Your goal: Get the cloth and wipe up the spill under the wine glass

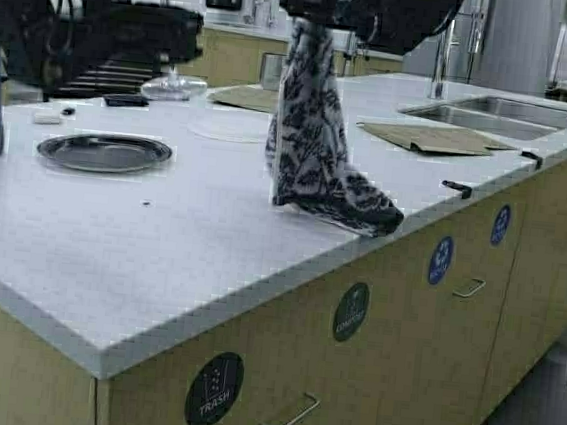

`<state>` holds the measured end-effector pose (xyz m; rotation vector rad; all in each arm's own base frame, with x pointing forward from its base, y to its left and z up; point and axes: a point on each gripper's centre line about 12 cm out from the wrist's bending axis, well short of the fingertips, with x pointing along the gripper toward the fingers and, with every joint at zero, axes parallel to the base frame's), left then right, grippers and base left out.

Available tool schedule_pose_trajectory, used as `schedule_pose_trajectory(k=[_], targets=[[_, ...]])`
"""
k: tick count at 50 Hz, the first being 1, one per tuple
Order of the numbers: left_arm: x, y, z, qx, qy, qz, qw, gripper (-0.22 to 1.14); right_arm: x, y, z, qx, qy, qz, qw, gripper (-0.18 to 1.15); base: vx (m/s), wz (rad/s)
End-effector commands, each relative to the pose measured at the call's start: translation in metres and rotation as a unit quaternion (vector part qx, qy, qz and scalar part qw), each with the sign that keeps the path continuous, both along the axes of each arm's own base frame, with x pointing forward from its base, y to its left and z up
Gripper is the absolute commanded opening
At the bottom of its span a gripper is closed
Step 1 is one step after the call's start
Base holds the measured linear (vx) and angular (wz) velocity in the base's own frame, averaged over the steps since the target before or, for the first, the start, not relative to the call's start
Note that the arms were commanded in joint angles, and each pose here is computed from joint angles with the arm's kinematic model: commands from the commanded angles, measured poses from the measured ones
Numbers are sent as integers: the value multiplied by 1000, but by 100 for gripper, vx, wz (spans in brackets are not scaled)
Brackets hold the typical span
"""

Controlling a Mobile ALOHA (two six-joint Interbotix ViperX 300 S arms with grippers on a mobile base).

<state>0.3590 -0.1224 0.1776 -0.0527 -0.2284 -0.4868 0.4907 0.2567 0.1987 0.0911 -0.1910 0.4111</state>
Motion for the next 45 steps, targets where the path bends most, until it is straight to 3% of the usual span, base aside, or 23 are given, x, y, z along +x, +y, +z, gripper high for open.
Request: schedule_pose_trajectory(k=[1,12,27,45], targets=[[-4,1,49,-7,-27,4,1000,11,-5,20,7,2,-14,20,1000,5,0,0],[-8,5,99,-4,-49,15,999,11,-17,56,-48,-26,24,57,998,5,0,0],[-14,8,140,6,-50,29,998,11,-60,128,-106,-65,77,132,986,5,0,0],[-18,11,169,3,-70,35,997,11,-162,220,-137,-102,98,251,957,5,0,0]])
